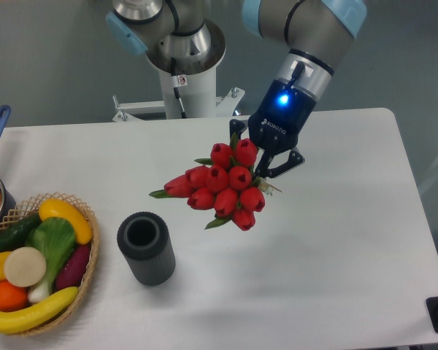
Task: Insert the flowers into the vase
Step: 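Hold the red tulip bunch stems in the gripper above the table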
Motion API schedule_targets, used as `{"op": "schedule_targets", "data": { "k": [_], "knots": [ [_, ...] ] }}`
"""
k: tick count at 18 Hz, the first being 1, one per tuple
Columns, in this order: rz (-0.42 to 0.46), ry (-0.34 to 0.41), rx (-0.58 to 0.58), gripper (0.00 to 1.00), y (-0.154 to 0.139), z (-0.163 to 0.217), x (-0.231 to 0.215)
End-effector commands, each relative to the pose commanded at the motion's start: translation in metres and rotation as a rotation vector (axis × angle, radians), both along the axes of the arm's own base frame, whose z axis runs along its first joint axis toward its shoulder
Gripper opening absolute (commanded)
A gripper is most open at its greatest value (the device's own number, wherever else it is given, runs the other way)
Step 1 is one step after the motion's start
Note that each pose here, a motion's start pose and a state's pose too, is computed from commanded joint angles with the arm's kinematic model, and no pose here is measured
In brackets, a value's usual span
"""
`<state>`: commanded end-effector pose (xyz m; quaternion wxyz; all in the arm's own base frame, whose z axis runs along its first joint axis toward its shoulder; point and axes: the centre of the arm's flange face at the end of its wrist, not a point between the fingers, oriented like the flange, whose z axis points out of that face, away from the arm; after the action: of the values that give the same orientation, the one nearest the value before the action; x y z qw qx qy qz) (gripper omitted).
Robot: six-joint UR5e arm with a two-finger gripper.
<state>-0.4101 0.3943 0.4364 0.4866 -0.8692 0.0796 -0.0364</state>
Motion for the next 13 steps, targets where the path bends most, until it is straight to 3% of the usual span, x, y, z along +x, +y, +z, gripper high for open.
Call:
{"op": "schedule_targets", "data": {
  "k": [5,13],
  "knots": [
    [0.023,-0.026,0.0,0.21,0.002,0.008,-0.001],
    [0.012,-0.007,0.018,0.21,0.006,0.013,0.001]
  ]
}}
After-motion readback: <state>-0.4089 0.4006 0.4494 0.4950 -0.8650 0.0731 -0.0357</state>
